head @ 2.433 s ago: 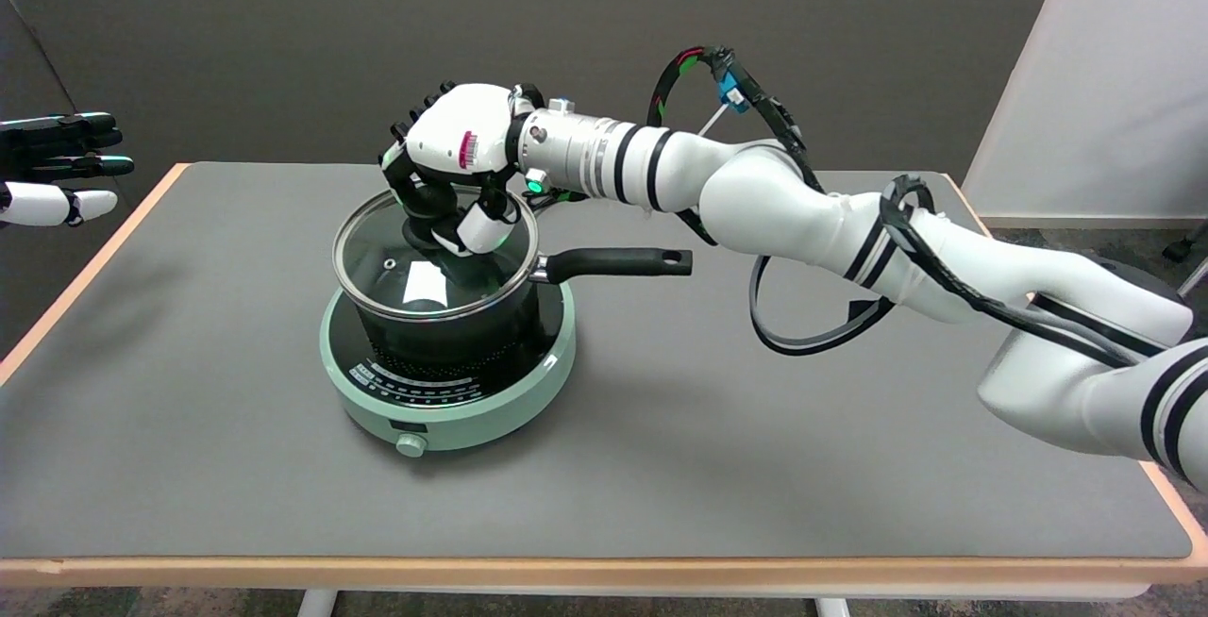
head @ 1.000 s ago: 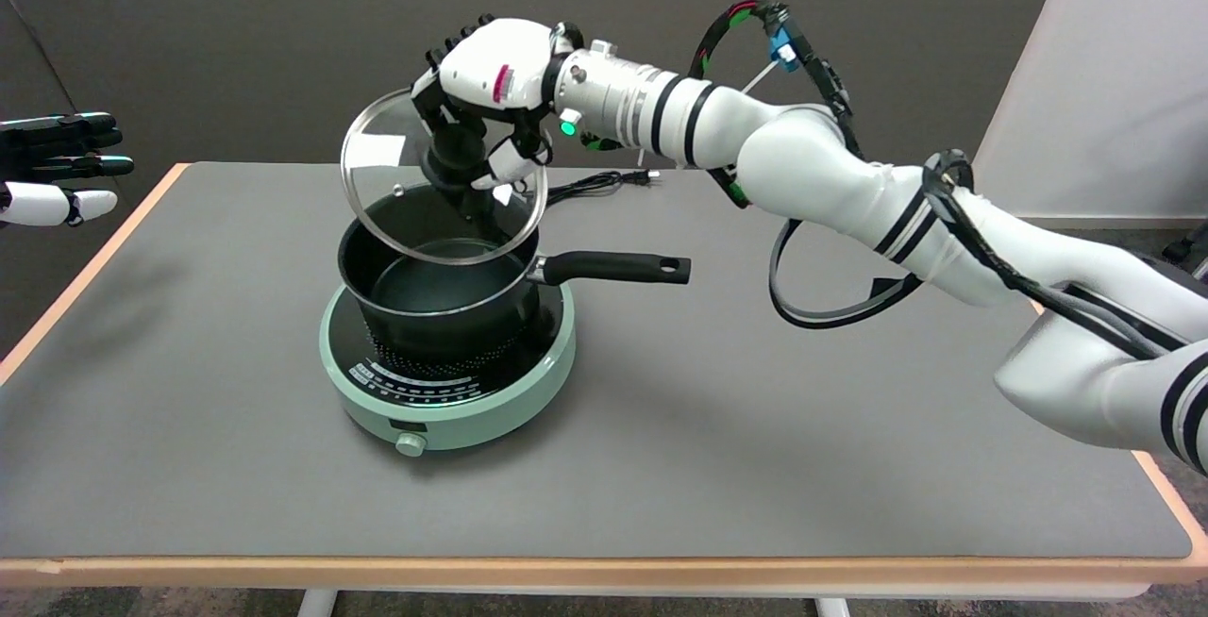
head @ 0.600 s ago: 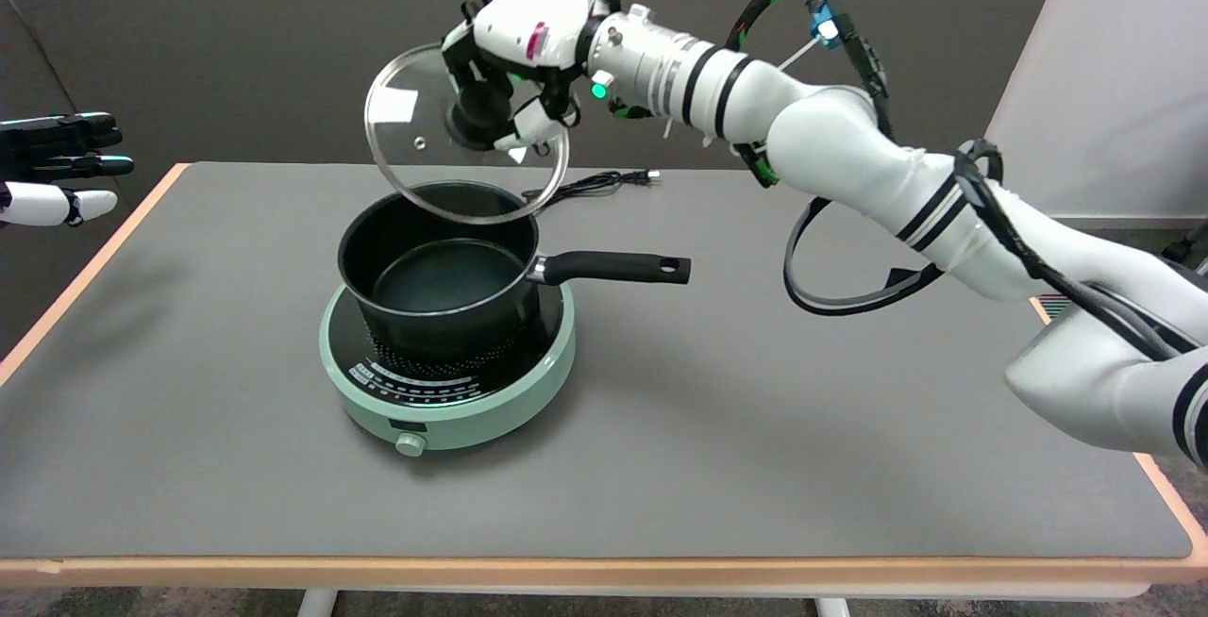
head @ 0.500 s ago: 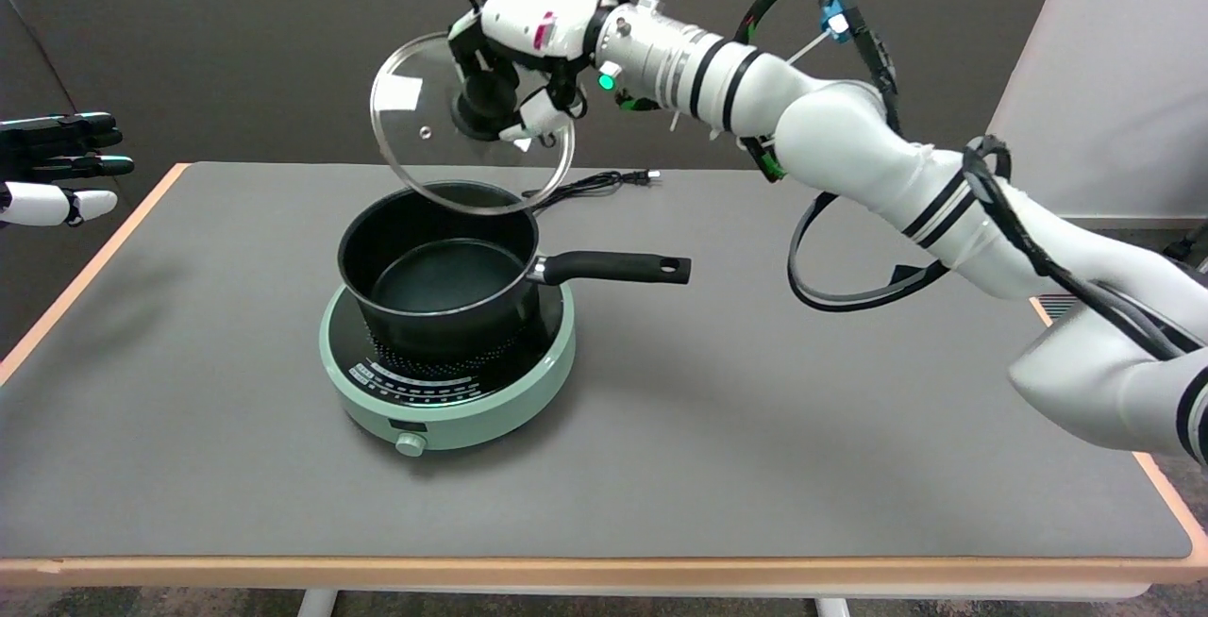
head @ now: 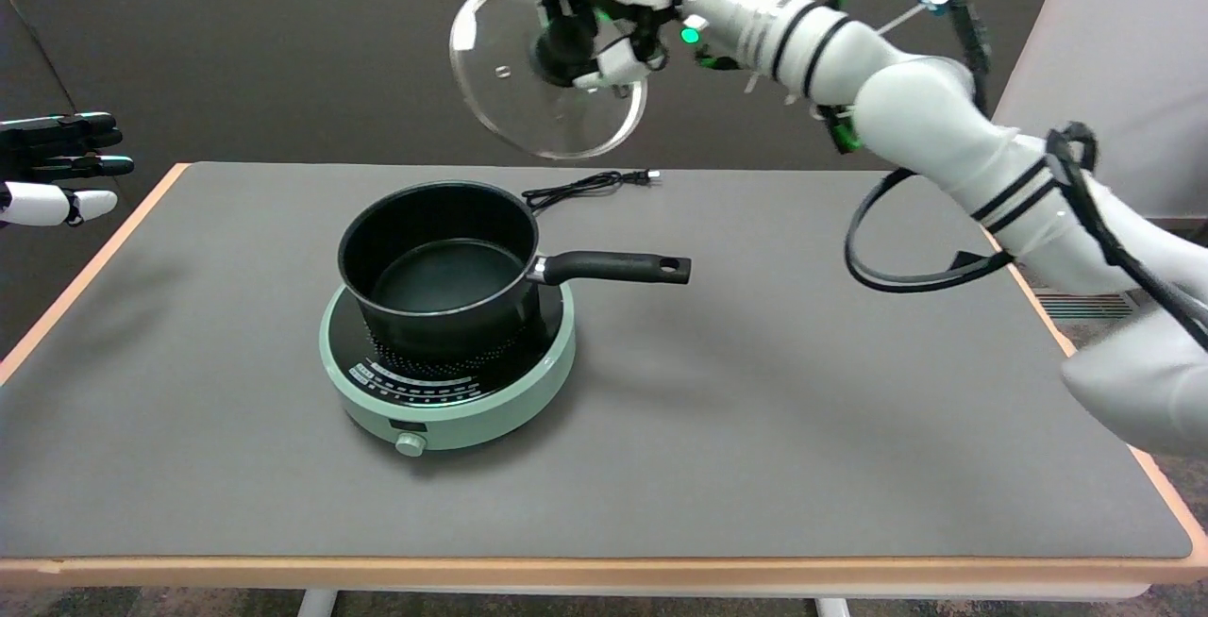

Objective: Pick up the pot lid.

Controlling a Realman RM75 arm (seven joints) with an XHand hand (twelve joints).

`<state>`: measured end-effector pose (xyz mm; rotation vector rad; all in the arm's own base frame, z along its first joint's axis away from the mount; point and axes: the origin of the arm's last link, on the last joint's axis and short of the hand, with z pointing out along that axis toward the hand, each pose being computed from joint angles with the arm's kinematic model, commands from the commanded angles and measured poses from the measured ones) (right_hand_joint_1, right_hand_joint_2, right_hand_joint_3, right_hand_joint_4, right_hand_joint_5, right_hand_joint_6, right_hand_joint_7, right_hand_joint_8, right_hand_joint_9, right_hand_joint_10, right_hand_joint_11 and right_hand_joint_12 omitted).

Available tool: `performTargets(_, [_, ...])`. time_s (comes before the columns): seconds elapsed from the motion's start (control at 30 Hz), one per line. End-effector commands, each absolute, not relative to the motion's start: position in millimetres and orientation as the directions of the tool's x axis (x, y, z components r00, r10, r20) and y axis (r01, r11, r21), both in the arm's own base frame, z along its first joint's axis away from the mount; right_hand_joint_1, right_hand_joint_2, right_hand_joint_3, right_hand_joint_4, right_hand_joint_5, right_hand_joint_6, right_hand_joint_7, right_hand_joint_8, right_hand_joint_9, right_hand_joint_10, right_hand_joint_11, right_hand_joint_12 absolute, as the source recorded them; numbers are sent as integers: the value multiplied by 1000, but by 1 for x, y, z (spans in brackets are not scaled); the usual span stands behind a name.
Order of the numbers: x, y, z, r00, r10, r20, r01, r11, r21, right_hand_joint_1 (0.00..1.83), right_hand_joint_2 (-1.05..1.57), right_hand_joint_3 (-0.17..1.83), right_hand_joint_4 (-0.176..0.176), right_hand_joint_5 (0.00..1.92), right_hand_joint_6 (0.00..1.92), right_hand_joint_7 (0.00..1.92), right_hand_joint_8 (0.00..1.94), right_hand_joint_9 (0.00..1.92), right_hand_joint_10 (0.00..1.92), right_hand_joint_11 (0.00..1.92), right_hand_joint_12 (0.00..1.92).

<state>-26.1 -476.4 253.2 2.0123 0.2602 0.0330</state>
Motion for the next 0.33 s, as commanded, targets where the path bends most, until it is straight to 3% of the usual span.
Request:
performTargets(0.03, [-24,-438,366,969,197,-151,192,-208,959,1192,993,407,-15,755,1329,945,1240,874,1790,696,1104])
performTargets(0.3, [-55,-412,414,977,111,-180,193,-118,974,1192,985,425,-14,755,1335,944,1241,867,1764,657,1159])
performTargets(0.33, [-50,-404,385,968,131,-215,238,-200,950,1192,984,426,-14,755,1335,945,1241,868,1763,657,1159])
